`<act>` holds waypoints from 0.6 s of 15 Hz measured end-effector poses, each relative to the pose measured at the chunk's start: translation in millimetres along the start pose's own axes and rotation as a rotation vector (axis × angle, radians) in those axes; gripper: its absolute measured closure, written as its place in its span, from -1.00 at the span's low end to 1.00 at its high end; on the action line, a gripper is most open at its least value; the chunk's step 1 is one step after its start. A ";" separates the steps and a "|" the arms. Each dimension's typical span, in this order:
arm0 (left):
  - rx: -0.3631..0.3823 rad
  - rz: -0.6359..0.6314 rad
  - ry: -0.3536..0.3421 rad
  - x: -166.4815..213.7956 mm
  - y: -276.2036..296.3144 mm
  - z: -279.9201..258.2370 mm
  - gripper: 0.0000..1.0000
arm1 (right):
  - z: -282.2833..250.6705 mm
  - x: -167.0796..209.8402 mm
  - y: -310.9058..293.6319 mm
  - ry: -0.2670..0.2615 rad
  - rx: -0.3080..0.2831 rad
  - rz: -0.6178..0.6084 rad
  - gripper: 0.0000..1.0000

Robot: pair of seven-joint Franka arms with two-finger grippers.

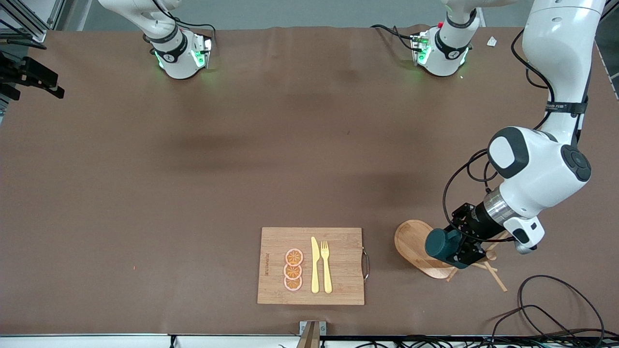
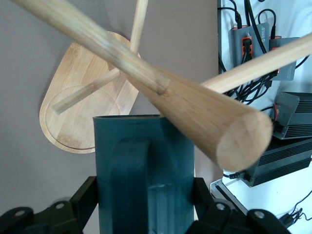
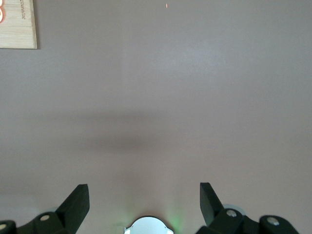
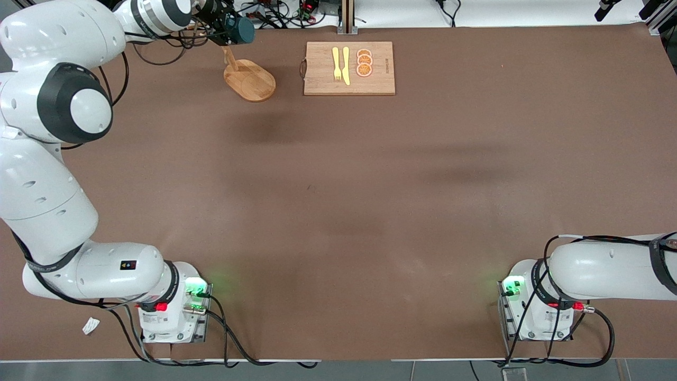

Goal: Transfer cup from left to right arm and place
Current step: 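Lift the mug off the stand and carry it to mid-table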

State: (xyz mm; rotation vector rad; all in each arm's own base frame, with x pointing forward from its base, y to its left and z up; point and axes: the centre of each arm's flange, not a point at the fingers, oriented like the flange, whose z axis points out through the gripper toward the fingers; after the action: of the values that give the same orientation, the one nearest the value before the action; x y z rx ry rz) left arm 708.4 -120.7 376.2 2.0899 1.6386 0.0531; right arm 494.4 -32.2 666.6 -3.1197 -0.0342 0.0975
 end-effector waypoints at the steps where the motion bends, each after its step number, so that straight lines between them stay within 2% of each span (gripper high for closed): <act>1: -0.001 0.000 0.000 0.0 0.2 -0.2 -0.67 | 0.0 0.0 0.0 0.000 0.000 0.000 -1.00; 6: -0.027 0.011 -0.003 -6.6 9.3 -12.3 -0.67 | 0.1 0.0 0.0 0.000 0.000 0.000 -1.00; 9: -0.043 0.036 -0.022 -27.9 15.1 -22.4 -0.67 | 0.1 0.0 0.0 0.000 0.000 0.000 -1.00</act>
State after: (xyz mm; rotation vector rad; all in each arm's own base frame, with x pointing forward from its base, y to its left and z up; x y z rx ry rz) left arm 707.1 -141.3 409.1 2.0798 1.5734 0.0762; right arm 494.4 -32.2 666.5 -3.1197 -0.0341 0.0980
